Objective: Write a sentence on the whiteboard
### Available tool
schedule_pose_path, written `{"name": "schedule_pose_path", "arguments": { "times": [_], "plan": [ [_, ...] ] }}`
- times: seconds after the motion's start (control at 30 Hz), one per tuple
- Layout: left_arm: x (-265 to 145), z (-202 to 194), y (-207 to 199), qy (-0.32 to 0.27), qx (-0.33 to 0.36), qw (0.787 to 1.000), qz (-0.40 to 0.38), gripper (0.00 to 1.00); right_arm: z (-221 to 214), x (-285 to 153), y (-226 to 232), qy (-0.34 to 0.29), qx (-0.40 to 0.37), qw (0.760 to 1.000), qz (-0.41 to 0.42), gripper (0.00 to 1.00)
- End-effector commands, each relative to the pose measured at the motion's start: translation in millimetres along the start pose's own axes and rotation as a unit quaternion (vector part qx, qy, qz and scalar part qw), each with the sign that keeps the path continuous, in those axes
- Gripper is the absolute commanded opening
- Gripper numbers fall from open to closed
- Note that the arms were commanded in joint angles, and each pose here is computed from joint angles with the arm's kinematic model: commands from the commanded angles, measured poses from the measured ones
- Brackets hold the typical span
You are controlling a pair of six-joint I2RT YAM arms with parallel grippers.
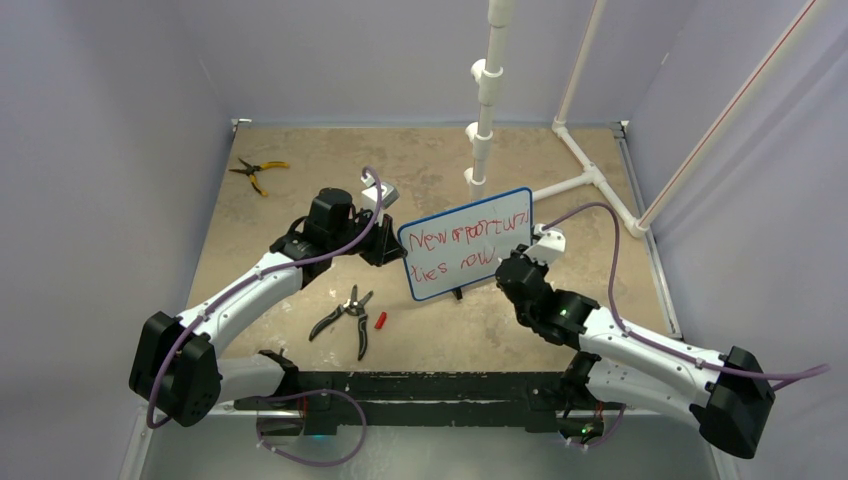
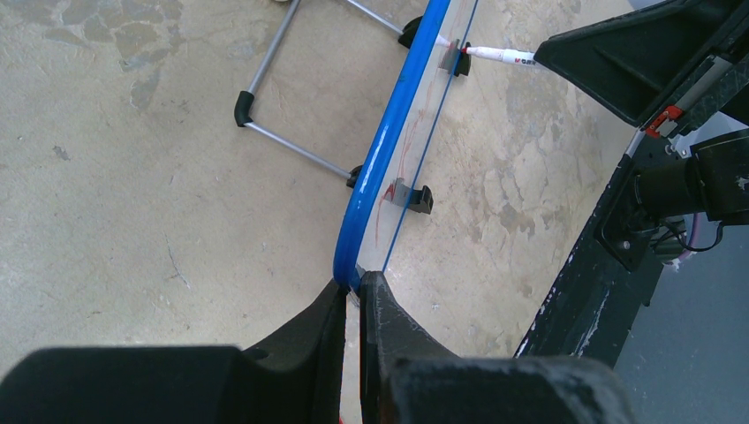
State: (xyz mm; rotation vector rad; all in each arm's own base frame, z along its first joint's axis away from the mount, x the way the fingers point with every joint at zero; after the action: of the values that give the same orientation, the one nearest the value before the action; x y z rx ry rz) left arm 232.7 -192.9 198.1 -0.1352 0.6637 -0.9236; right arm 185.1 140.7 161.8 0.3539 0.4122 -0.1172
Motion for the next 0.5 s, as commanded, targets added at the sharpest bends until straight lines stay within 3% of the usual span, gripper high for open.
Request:
{"name": "schedule_pose_path", "arguments": {
  "times": [0.0, 0.47],
  "plan": [
    [-1.8, 7.3, -2.4, -0.019, 0.011, 1.000, -0.006, 0.00, 14.3, 1.5, 7.7, -0.032, 0.032, 0.999, 0.005, 0.00],
    [-1.5, 7.2, -2.7, -0.018, 0.011, 1.000, -0.007, 0.00, 11.4, 5.1, 6.5, -0.032, 0.033, 0.999, -0.003, 0.00]
  ]
}}
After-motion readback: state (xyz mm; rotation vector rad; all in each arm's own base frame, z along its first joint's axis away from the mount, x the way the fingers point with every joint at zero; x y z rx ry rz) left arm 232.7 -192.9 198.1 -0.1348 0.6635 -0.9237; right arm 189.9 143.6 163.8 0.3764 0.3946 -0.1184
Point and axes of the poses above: each gripper's point midway between its finger pads, its own x axis out along the fingers, its own y axis along the line the jaws close on, z = x × y, the point moved 7 cm from there along -x, back along the fingers, and after that the axes turned 1 degree about x, right-handed, at the moved point
